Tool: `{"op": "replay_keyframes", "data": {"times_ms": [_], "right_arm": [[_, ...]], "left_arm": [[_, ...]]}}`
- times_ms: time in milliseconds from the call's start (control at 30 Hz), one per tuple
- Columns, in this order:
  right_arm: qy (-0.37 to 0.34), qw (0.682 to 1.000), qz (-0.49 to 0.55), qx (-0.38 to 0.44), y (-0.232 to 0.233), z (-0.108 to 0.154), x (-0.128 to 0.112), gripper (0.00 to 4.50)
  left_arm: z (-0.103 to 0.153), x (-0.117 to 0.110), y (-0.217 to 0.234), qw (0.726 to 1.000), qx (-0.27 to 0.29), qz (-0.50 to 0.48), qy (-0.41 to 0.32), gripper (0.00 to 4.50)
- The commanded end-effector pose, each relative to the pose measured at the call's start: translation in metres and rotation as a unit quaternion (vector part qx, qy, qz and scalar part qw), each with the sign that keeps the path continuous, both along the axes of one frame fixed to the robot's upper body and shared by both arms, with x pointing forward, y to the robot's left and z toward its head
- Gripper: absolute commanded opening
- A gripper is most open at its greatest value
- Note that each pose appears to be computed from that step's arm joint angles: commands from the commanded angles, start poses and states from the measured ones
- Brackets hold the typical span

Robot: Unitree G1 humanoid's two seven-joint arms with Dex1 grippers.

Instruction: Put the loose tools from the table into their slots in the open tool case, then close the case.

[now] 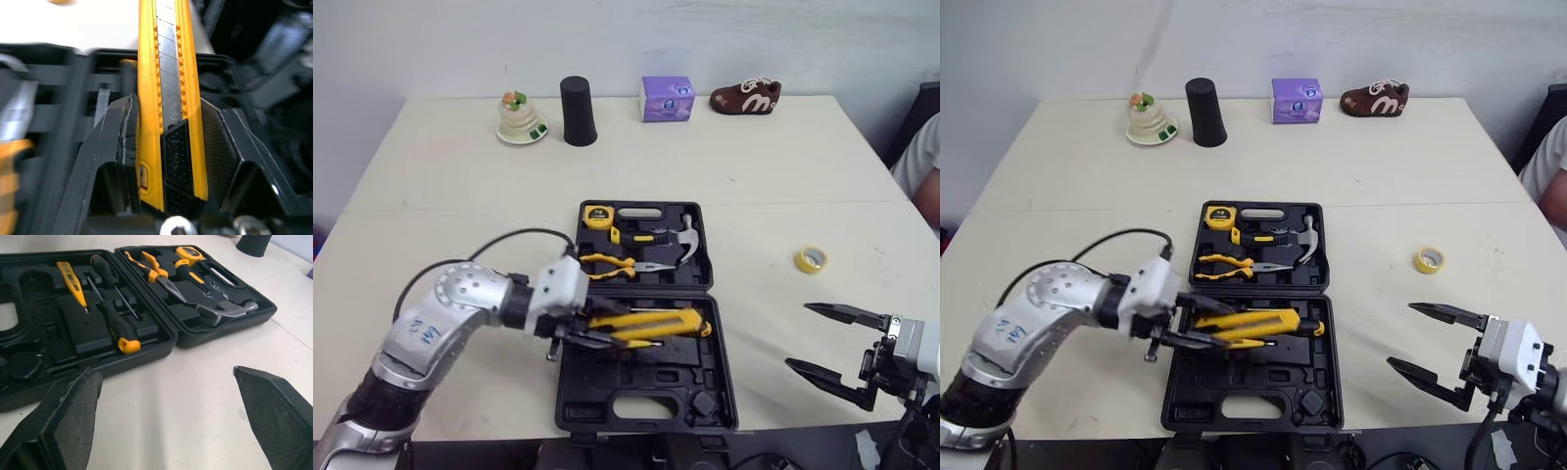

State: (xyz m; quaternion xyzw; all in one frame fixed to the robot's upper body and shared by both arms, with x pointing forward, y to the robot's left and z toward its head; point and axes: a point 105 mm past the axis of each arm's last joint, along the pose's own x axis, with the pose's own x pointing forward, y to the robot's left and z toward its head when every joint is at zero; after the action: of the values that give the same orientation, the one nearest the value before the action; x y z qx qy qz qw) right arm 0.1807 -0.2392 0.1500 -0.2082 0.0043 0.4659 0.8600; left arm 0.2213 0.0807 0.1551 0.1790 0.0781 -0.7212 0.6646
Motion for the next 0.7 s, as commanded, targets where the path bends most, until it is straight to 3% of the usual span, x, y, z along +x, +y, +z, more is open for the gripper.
{"op": "replay_keyframes", "data": {"times_ms": [33,333,700], "right_arm": [[-0.004,1.0,0.029,-0.002,0.008,0.011,-0.018,4.5],[0.017,0.997,0.075,-0.011,0.02,0.01,-0.034,4.5],[0.012,0.998,0.066,-0.01,0.02,0.011,-0.025,4.5]], "left_arm": [[-0.013,-0.013,-0.013,0.999,0.02,-0.032,-0.019,1.35],[-0.04,-0.018,-0.02,0.999,0.051,0.013,-0.003,1.35],[-0.061,-0.017,-0.011,0.993,0.101,0.045,-0.039,1.35]]}}
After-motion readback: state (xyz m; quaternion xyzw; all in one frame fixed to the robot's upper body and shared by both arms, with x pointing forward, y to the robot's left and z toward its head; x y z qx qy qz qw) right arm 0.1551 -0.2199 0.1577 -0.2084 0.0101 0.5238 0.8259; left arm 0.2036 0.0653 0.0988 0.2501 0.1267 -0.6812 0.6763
